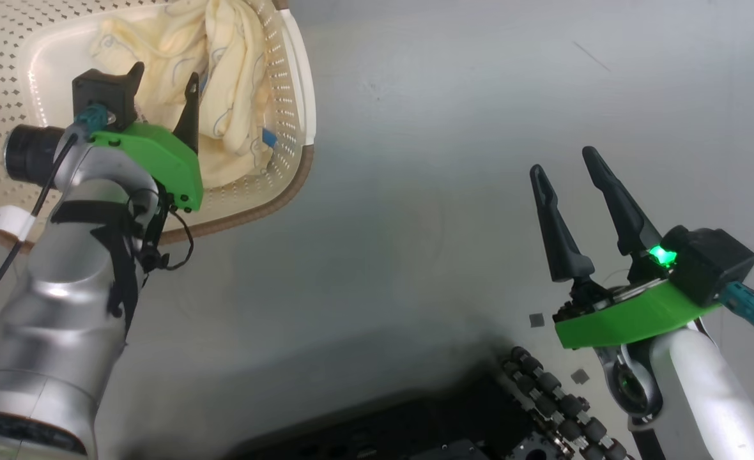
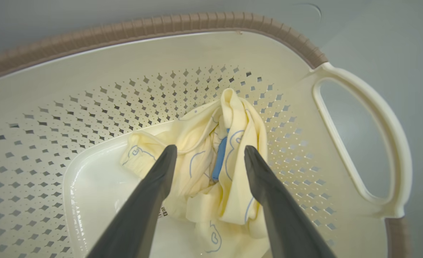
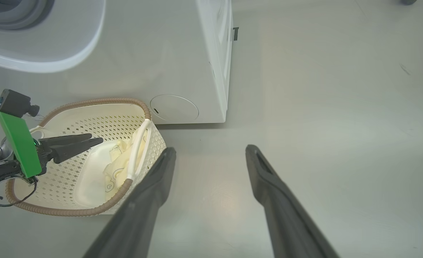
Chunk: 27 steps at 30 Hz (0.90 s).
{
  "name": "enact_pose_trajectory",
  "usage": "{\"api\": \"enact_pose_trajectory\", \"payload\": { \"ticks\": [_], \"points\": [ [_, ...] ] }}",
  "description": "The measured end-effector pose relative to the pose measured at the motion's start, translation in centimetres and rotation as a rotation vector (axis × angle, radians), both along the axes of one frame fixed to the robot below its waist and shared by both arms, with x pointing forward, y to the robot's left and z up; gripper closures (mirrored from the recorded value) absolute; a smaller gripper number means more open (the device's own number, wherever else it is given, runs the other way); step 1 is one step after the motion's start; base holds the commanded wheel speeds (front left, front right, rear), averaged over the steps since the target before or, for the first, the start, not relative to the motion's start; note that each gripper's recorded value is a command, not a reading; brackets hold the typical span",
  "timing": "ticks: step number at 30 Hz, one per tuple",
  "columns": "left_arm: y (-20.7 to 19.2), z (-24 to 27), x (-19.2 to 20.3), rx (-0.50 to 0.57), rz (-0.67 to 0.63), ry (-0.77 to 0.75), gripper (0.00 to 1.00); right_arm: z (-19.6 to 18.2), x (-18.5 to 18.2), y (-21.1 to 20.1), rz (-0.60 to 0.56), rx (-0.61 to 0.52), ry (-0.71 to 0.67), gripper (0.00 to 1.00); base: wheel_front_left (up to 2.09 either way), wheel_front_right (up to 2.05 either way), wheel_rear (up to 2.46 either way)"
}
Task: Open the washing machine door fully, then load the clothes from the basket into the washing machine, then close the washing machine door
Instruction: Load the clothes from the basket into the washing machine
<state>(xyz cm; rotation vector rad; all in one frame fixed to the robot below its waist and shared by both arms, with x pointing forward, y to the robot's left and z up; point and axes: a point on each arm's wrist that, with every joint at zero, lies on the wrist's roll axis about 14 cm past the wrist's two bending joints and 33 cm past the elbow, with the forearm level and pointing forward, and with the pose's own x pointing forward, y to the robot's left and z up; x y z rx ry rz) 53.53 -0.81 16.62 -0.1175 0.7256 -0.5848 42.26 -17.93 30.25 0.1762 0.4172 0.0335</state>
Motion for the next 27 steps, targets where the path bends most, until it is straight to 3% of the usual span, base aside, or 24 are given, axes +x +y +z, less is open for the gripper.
{"api": "enact_pose_trajectory", "payload": {
  "ticks": [18,27],
  "points": [
    [-2.3,-4.8,-3.2,0.04,-0.173,0.144,0.0,-2.5,-0.7,0.2,0.003,0.0,0.068,0.0,0.0,0.0,0.0],
    [-2.4,-6.6,-3.7,0.068,-0.196,0.211,0.0,-3.2,-1.3,0.0,-0.004,-0.005,0.095,0.0,0.0,0.0,0.0]
  ]
}}
